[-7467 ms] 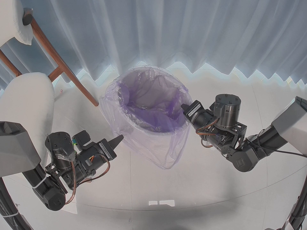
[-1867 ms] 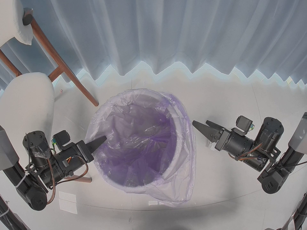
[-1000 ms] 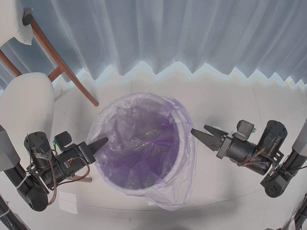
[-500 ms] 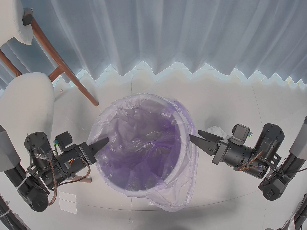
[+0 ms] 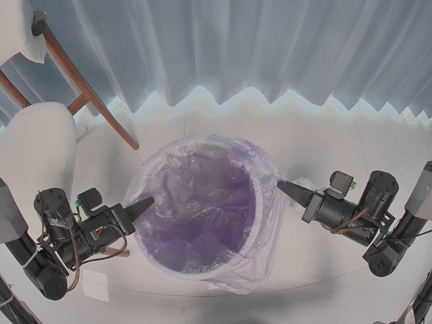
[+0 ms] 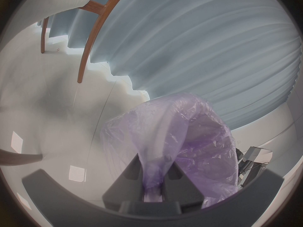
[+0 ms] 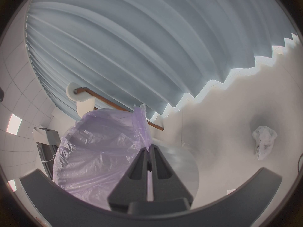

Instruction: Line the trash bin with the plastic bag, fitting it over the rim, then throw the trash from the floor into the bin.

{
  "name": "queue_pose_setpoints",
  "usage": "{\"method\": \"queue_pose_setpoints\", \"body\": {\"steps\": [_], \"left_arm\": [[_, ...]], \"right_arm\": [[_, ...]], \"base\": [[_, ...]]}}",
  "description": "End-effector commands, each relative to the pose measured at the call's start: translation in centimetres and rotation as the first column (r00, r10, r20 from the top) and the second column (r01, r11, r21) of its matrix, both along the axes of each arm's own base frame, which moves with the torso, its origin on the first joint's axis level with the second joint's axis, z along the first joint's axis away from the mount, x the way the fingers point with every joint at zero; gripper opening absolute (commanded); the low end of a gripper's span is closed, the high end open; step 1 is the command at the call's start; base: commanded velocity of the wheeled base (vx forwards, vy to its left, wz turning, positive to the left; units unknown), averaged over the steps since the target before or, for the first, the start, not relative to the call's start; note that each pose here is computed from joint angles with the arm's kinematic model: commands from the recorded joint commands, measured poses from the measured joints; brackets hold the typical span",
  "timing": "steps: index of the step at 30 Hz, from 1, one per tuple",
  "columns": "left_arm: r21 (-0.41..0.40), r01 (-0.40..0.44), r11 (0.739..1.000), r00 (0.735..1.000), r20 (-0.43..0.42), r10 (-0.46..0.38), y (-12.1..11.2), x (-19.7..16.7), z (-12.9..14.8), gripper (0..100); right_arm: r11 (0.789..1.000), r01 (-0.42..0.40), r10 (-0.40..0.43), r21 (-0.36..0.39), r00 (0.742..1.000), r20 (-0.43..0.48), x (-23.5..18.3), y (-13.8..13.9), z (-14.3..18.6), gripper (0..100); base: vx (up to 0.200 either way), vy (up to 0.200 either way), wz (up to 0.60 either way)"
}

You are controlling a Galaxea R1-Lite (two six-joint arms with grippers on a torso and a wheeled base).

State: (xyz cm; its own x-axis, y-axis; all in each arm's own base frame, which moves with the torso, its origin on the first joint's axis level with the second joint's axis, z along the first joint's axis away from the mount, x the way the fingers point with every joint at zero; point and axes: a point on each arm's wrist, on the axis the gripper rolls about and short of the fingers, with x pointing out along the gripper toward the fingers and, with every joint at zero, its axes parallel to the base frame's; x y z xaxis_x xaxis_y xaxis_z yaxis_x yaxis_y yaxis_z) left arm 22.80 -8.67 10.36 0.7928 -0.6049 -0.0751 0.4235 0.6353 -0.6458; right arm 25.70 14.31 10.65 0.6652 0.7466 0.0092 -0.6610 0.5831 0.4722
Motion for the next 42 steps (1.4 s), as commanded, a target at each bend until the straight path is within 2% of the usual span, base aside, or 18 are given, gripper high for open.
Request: {"method": "queue_pose_setpoints", "body": {"steps": [1,11,19,20,28,30,32,37,38,41,42], "left_arm": [[0.001,0.003,1.0,1.0,-0.002,-0.003,0.0,-0.1,0.0,0],[0.003,-0.002,1.0,1.0,0.002,0.002,0.0,-0.1,0.0,0],[0.003,0.003,1.0,1.0,0.003,-0.003,-0.2,-0.1,0.0,0],[0.005,0.003,1.0,1.0,0.003,-0.003,-0.2,-0.1,0.0,0],[0.025,0.012,1.0,1.0,0.015,-0.013,-0.4,-0.3,0.0,0],[0.032,0.014,0.999,1.0,0.018,-0.015,-0.4,-0.3,-0.1,0],[0.032,0.013,0.999,1.0,0.014,-0.013,-0.4,-0.2,-0.2,0],[0.032,-0.026,0.999,0.999,0.022,0.025,-0.6,0.1,-0.1,0],[0.028,-0.064,0.998,0.997,0.04,0.063,-1.1,0.5,0.2,0],[0.024,-0.118,0.993,0.992,0.055,0.117,-1.9,1.0,0.3,0],[0.025,-0.155,0.988,0.986,0.06,0.153,-2.8,1.1,0.3,0]], "right_arm": [[1.0,0.028,-0.028,-0.004,1.0,-0.014,1.2,-0.4,-1.0,0],[0.999,0.021,-0.023,-0.034,0.998,-0.062,1.6,0.1,-2.8,0],[0.999,0.02,-0.022,-0.035,0.998,-0.054,1.6,0.2,-2.7,0],[0.999,0.023,-0.025,-0.036,0.998,-0.057,1.6,0.2,-2.8,100],[1.0,0.028,-0.029,-0.013,0.998,-0.052,-0.1,-1.4,-1.1,100],[0.999,-0.039,0.039,0.004,0.999,-0.035,-1.1,-1.9,-0.1,100],[0.998,-0.056,0.056,0.012,0.998,-0.031,-1.5,-2.2,0.3,100],[1.0,-0.001,0.001,0.023,1.0,-0.013,-0.5,-3.7,0.8,100],[0.999,0.033,-0.034,0.039,0.999,0.01,0.4,-4.4,1.3,100],[0.996,0.056,-0.059,0.073,0.998,0.027,1.1,-4.9,2.2,100],[0.991,0.07,-0.074,0.114,0.997,0.029,1.7,-5.0,3.0,100]], "base": [[0.0,0.0,0.0],[0.0,0.0,0.0],[0.0,0.0,0.0],[0.0,0.0,0.0],[0.0,0.0,0.0],[0.0,0.0,0.0],[0.0,0.0,0.0],[0.0,0.0,0.0],[0.0,0.0,0.0],[0.0,0.0,0.0],[0.0,0.0,0.0]]}}
